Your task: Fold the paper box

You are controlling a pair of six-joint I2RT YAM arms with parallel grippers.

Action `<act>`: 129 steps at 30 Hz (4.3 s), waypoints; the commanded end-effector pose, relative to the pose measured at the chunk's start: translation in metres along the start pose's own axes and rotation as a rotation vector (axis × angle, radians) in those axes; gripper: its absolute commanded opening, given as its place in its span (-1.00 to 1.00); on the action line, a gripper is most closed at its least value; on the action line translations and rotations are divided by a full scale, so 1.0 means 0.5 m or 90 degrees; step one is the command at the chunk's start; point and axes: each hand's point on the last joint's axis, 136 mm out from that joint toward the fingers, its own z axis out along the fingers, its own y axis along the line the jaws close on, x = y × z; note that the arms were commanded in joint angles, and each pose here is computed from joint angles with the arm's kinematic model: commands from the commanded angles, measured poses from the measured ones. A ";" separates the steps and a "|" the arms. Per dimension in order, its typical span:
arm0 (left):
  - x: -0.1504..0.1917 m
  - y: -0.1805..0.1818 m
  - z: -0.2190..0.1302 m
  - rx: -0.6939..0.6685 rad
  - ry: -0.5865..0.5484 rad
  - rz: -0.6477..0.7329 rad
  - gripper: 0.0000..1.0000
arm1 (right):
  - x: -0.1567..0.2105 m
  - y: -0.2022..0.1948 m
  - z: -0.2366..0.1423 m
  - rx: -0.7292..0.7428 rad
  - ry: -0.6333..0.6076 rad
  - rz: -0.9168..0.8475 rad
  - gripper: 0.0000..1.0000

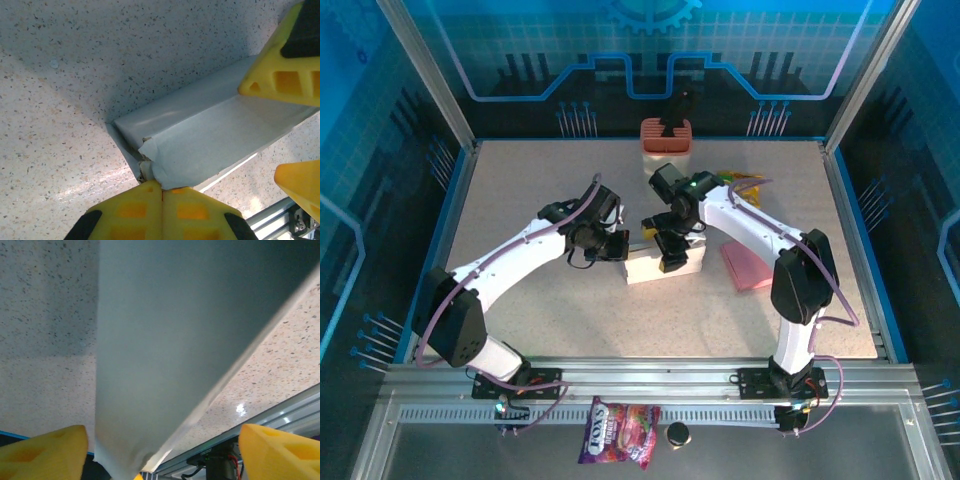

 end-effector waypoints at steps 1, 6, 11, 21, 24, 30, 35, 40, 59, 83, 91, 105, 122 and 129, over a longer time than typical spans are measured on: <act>0.059 0.042 0.031 -0.056 0.059 0.000 -1.00 | 0.000 -0.008 0.019 0.003 -0.015 0.012 0.48; 0.060 0.027 0.024 -0.050 0.039 0.004 -1.00 | -0.011 -0.017 0.028 0.005 -0.028 0.013 0.42; 0.065 0.019 0.021 -0.050 0.025 0.013 -1.00 | -0.013 -0.021 0.038 0.003 -0.030 0.014 0.43; 0.071 0.010 0.016 -0.049 -0.006 0.009 -1.00 | -0.020 -0.022 0.040 -0.013 -0.041 0.022 0.10; 0.073 0.001 0.018 -0.044 -0.009 0.001 -1.00 | -0.020 -0.022 0.039 -0.015 -0.043 0.026 0.07; 0.071 -0.015 0.010 -0.028 -0.014 -0.047 -1.00 | -0.019 -0.017 0.038 -0.027 -0.041 0.036 -0.14; 0.070 -0.028 0.010 -0.006 -0.014 -0.075 -1.00 | -0.018 -0.018 0.040 -0.026 -0.041 0.038 -0.30; 0.077 -0.033 0.013 0.015 -0.011 -0.093 -1.00 | -0.019 -0.020 0.041 -0.024 -0.041 0.038 -0.32; 0.110 0.010 0.057 -0.027 0.021 -0.107 -1.00 | -0.021 0.022 -0.038 -0.111 -0.053 -0.119 0.47; 0.102 0.011 0.056 -0.040 0.019 -0.090 -1.00 | -0.173 -0.031 -0.100 -0.348 -0.016 -0.181 0.12; 0.101 0.009 0.053 -0.037 0.018 -0.090 -1.00 | -0.195 -0.076 -0.044 -0.294 -0.012 -0.152 -0.15; 0.033 -0.042 -0.073 0.103 -0.061 -0.232 -0.05 | -0.205 -0.102 -0.022 -0.252 -0.015 -0.134 -0.20; 0.029 -0.030 0.002 0.178 -0.018 -0.340 -0.25 | -0.200 -0.102 -0.020 -0.254 -0.009 -0.132 -0.21; 0.055 -0.009 0.026 0.161 -0.004 -0.343 -0.35 | -0.200 -0.105 -0.017 -0.251 -0.006 -0.131 -0.22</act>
